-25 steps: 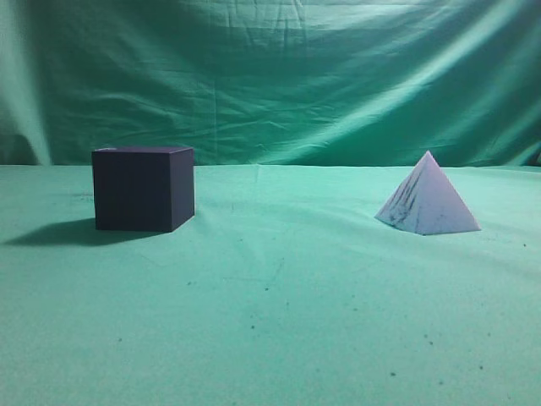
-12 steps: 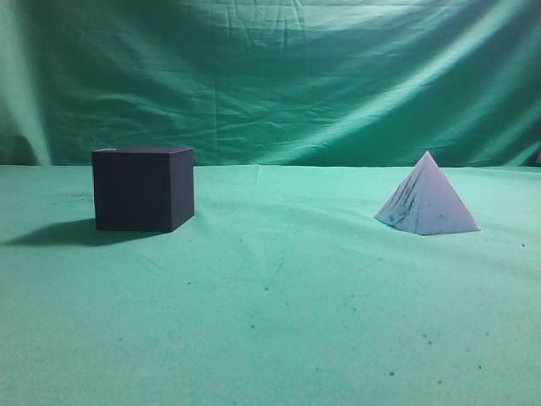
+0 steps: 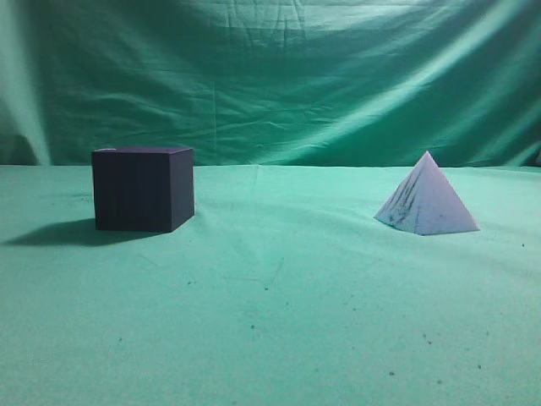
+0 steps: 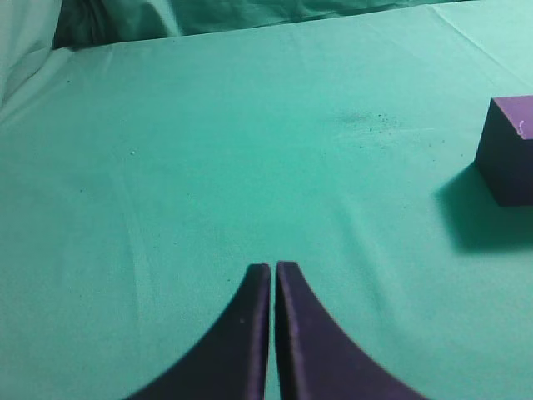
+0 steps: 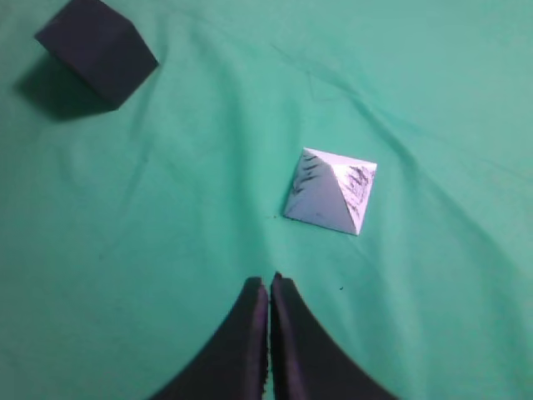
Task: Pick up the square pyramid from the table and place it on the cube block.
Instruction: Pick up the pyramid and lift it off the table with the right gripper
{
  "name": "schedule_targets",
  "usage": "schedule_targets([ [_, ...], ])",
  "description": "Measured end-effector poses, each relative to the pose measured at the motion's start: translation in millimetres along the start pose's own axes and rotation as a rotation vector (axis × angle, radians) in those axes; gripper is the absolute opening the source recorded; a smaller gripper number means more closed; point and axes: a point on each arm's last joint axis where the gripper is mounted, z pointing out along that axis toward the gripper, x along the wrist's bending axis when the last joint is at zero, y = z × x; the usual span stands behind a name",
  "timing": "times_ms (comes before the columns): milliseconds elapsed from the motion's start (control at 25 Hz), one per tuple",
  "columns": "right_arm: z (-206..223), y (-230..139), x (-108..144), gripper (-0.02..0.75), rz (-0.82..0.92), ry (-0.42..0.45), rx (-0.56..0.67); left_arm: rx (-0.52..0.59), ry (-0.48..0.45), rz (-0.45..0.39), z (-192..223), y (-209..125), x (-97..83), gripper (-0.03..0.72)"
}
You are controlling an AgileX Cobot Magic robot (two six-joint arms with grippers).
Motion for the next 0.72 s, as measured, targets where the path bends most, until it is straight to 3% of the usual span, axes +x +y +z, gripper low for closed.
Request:
schedule_targets([
  [160,25.8,19.9,1.8,0.000,-0.014,-0.095,0.109,0.000,0.000,0.000,0.0,0.0,0.0,0.000],
  [280,48.4,28.2,0.8,0.000,-0.010,-0.103,0.155,0.000,0.000,0.000,0.0,0.0,0.0,0.000],
  [400,72.6,31.2,-4.0,0.175,-0.004,-0.106,0.185,0.000,0.000,0.000,0.0,0.0,0.0,0.000],
  [600,114.3,29.6,-11.5,0.587,0.003,-0.106,0.232,0.000,0.000,0.000,0.0,0.0,0.0,0.000],
  [680,127.8,28.5,-14.2,0.652,0.006,-0.108,0.242,0.000,0.000,0.000,0.0,0.0,0.0,0.000],
  [720,134.9,27.4,-15.6,0.645,0.008,-0.108,0.248,0.000,0.000,0.000,0.0,0.0,0.0,0.000],
])
